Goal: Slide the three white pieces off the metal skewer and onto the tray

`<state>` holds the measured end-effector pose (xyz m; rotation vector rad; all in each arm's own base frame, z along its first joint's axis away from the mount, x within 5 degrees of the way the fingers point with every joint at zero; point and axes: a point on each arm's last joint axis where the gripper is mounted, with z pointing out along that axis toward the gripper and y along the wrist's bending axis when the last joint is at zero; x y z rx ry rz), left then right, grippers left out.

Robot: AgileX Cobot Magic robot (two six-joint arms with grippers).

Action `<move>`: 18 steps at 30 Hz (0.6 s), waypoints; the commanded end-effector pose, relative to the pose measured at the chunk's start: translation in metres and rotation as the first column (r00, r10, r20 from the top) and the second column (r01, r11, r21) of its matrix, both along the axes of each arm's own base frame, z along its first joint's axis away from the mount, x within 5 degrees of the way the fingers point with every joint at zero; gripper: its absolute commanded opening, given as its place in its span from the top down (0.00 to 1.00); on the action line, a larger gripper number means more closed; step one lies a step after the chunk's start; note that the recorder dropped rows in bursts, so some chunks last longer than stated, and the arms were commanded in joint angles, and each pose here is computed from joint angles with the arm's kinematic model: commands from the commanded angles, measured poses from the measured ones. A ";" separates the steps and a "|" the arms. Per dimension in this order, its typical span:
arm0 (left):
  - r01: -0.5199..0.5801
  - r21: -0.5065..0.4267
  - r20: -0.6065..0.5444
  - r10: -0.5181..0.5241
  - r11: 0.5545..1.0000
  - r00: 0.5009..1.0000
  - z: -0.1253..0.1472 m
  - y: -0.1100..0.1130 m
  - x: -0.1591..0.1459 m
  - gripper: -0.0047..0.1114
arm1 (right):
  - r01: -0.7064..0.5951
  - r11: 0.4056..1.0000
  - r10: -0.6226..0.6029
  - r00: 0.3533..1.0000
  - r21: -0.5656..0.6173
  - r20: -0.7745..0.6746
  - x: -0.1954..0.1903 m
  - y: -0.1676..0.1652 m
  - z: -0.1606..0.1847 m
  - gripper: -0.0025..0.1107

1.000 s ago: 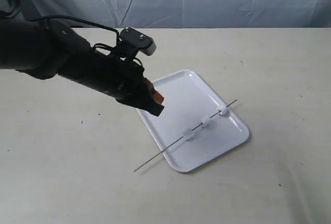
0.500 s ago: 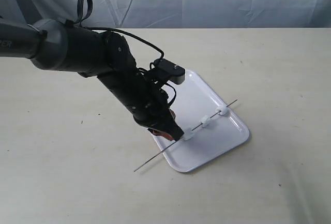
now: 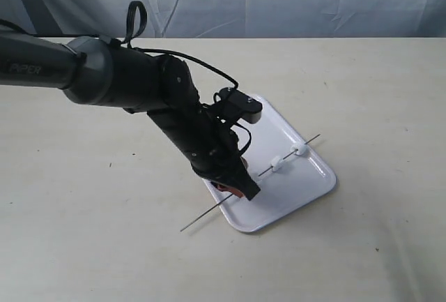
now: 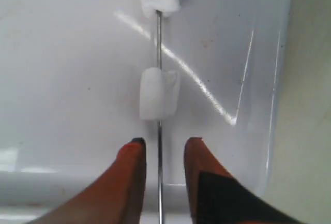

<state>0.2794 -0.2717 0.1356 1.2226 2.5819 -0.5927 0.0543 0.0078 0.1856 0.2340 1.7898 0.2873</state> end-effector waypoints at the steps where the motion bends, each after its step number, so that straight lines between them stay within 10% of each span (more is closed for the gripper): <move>1: 0.015 0.013 -0.020 -0.014 1.000 1.000 -0.008 -0.006 -0.001 0.72 | -0.004 1.000 0.004 1.000 -0.001 0.004 0.000 0.000 0.000 0.81; 18: 0.055 0.066 -0.047 -0.052 0.996 0.998 -0.022 -0.003 -0.003 0.67 | 0.014 0.998 -0.011 0.999 -0.064 0.041 0.001 -0.002 0.003 0.81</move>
